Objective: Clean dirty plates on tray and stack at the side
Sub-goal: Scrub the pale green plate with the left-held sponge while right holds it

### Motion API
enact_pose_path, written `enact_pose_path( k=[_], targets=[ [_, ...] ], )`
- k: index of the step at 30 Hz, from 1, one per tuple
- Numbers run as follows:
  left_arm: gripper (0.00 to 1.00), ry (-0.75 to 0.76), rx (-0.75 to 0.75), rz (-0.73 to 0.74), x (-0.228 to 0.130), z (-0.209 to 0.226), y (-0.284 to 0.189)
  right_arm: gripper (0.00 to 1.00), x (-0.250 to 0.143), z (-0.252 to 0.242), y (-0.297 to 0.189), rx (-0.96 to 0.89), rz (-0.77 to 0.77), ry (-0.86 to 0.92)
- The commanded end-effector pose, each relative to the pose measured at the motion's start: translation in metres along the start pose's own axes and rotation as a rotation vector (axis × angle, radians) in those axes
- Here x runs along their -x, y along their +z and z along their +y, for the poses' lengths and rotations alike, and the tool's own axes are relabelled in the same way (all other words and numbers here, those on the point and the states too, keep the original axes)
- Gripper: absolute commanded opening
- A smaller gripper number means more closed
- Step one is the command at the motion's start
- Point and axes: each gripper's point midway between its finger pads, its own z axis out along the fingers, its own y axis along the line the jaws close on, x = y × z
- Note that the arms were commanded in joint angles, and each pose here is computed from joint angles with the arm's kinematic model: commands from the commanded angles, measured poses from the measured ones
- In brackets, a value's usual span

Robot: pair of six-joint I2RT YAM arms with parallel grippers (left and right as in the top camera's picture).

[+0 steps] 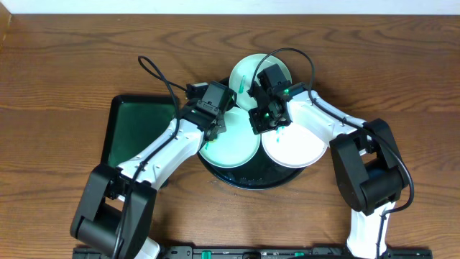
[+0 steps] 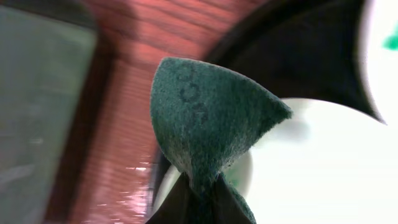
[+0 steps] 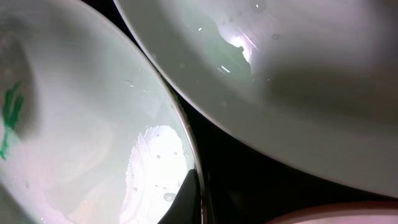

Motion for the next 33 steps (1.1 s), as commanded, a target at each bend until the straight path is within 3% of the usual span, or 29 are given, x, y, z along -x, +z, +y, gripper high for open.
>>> enact_pose_path(
  k=[1,4,8,17,23,27,33],
  targets=[
    [0.07,-0.009,-0.205,0.139,-0.025,-0.036,0.0,0.01,0.001,-0.004,0.004,-0.028,0.0,0.015],
    [0.07,-0.035,-0.268,0.214,-0.041,-0.048,0.006,0.01,0.002,-0.004,0.004,-0.028,-0.003,0.014],
    [0.07,-0.027,-0.215,0.262,-0.059,-0.039,0.023,0.01,0.002,-0.004,0.004,-0.028,-0.003,0.014],
    [0.07,-0.019,0.214,0.189,-0.052,0.06,0.038,0.01,0.001,-0.004,0.004,-0.029,0.0,0.014],
    [0.07,-0.029,0.341,0.152,-0.04,0.094,0.034,0.01,0.001,-0.004,0.004,-0.028,-0.001,0.014],
    [0.07,-0.058,0.232,0.151,-0.034,0.072,0.032,0.01,0.001,-0.004,0.004,-0.029,0.0,0.015],
    [0.07,-0.033,-0.349,0.263,-0.036,-0.035,0.017,0.01,0.001,-0.004,0.004,-0.029,0.0,0.014]
  ],
)
